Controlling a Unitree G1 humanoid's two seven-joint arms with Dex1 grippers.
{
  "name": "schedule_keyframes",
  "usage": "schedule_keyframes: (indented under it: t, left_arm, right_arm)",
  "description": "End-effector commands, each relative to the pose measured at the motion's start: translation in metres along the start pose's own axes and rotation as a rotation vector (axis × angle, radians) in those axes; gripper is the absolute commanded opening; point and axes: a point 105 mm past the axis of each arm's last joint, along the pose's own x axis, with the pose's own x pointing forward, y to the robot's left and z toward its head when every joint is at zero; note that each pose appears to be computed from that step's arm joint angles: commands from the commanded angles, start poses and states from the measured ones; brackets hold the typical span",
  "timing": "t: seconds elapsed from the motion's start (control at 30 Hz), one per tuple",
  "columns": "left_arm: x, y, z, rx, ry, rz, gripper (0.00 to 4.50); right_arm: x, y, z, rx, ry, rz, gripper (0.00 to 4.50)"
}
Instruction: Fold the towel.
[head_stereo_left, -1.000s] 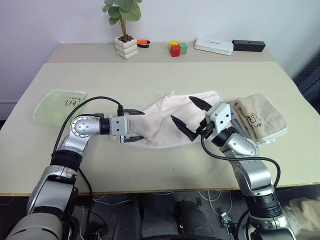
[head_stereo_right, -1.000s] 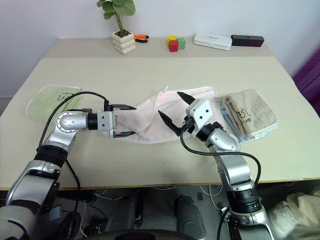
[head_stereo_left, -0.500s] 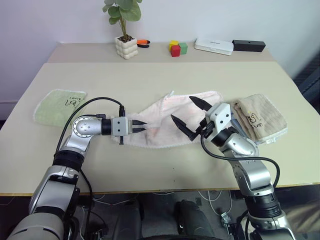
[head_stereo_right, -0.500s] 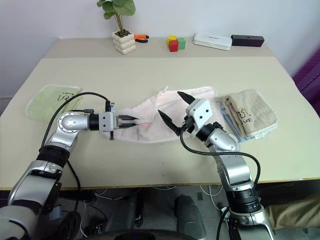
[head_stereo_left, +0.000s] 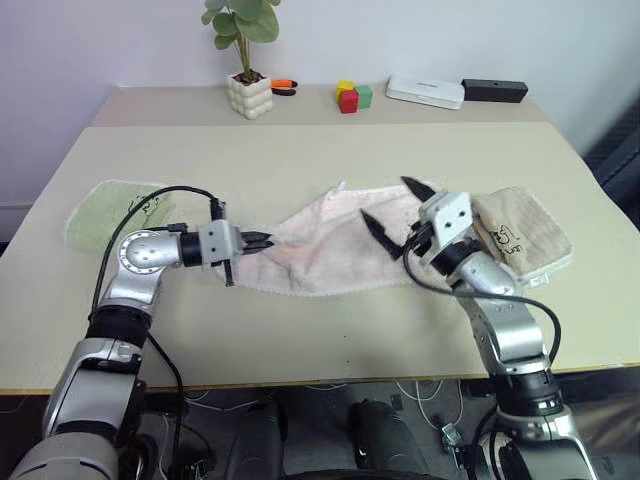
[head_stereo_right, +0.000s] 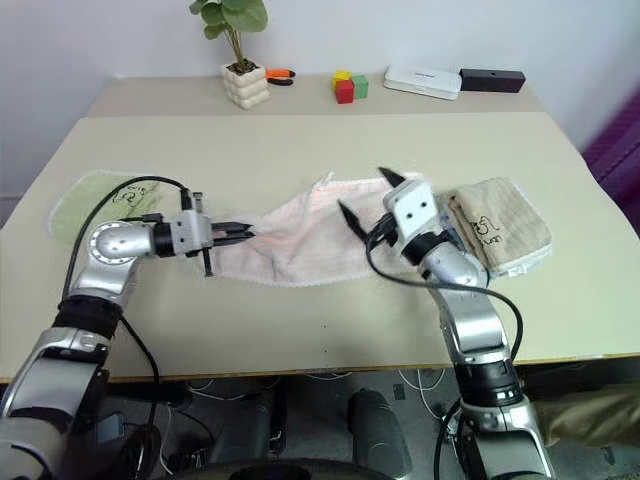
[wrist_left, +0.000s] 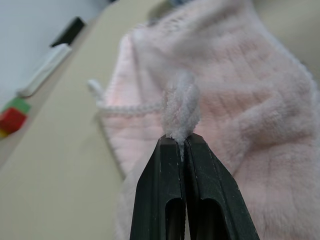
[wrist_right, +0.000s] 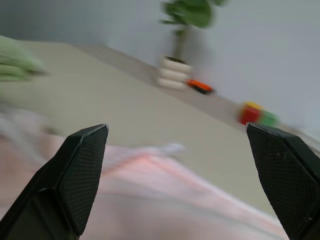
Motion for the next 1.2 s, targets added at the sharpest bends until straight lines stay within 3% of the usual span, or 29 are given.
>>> schedule_keyframes:
  t: [0.03, 0.2, 0.4, 0.7, 0.8, 0.97, 1.2]
  left_arm:
    - [-0.018, 0.009, 0.015, -0.019, -0.059, 0.062, 0.03]
    - [-0.030, -0.010, 0.024, -0.066, -0.083, 0.025, 0.03]
    - [-0.047, -0.040, 0.017, -0.038, -0.005, -0.034, 0.03]
    - [-0.073, -0.072, 0.001, -0.023, 0.114, -0.049, 0.03]
    - [-0.078, -0.077, 0.000, -0.029, 0.121, -0.034, 0.03]
    - [-0.081, -0.085, 0.000, -0.033, 0.117, -0.032, 0.03]
    - [-0.086, -0.092, 0.000, -0.039, 0.118, -0.038, 0.03]
  right_arm:
    - [0.006, -0.024, -0.009, -0.025, 0.061, -0.108, 4.50]
    - [0.021, -0.049, -0.038, 0.077, 0.219, -0.213, 4.50]
    - [0.041, -0.075, -0.039, 0.161, 0.248, -0.276, 4.50]
    - [0.038, -0.103, -0.077, -0.164, 0.492, -0.252, 4.50]
    - [0.043, -0.110, -0.072, -0.228, 0.487, -0.232, 4.50]
    - [0.055, -0.105, -0.066, 0.002, 0.444, -0.188, 4.50]
    - [0.062, -0.088, -0.066, -0.306, 0.452, -0.065, 4.50]
